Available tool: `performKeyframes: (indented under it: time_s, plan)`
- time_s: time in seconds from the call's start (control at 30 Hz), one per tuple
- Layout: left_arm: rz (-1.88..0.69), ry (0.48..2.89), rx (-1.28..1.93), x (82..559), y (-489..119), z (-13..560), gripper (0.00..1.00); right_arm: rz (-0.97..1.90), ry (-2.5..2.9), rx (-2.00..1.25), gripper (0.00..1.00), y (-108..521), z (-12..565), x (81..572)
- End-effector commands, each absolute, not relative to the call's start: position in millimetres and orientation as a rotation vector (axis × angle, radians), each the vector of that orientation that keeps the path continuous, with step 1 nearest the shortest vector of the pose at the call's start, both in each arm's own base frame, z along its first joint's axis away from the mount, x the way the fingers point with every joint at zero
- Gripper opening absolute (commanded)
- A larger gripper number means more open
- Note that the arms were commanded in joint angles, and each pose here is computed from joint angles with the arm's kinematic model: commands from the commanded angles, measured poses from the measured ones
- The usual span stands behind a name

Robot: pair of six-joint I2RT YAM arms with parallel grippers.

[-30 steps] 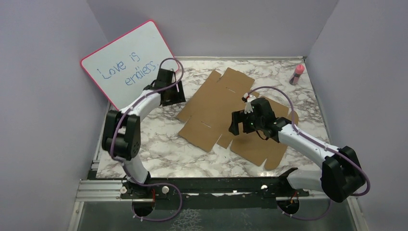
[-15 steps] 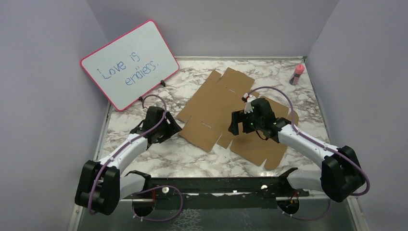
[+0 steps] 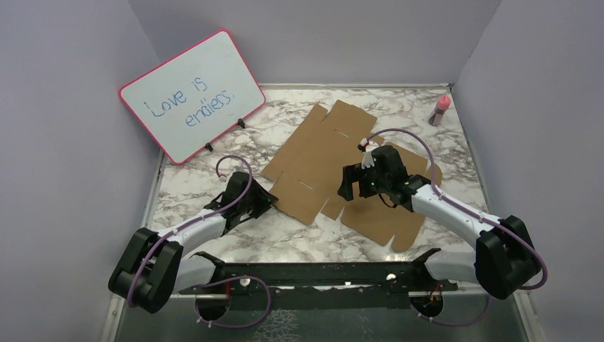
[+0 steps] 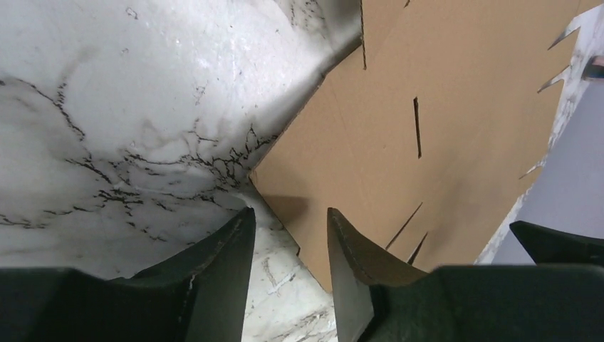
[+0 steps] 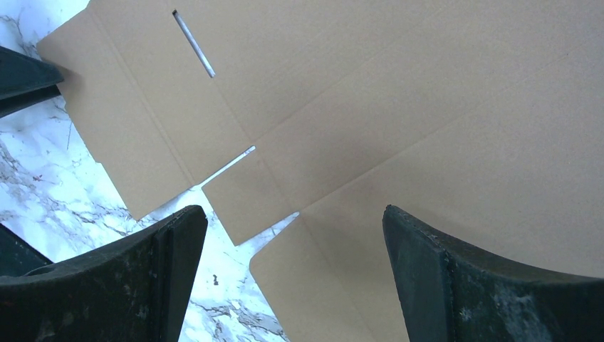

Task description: Fold the paper box

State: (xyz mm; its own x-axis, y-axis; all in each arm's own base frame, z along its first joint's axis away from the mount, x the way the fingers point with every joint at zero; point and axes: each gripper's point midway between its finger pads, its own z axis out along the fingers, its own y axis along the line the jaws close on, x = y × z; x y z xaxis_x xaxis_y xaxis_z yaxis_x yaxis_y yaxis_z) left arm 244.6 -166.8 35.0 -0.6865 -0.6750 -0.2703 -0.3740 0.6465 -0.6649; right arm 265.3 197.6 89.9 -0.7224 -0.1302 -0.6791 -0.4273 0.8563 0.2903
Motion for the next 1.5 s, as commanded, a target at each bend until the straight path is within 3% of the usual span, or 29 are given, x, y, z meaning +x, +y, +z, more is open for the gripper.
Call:
performKeyframes:
  time_s: [0.0,0.27,0.57,0.97,1.13,1.27,1.47]
  plan:
    - [-0.797,2.309,-0.857,255,-168,31,0.36,0.588,2.338,-0.411,1.00,201,89,264]
    - [-0.541,2.301,-0.724,284,-135,42,0.00,0.567,2.324,-0.414,1.00,198,95,265]
    - [-0.319,2.400,-0.438,360,-100,57,0.00,0.540,2.323,-0.394,1.00,194,97,267]
    - [-0.317,2.541,0.123,454,-128,58,0.00,0.304,2.309,-0.223,1.00,171,112,308]
    - [-0.274,2.492,0.173,475,-126,72,0.06,0.269,2.296,-0.178,1.00,165,119,331]
    - [-0.305,2.419,0.161,477,-130,107,0.19,0.241,2.270,-0.167,1.00,163,131,350]
    - [-0.312,2.361,0.026,454,-113,145,0.51,0.193,2.243,-0.157,1.00,150,144,379]
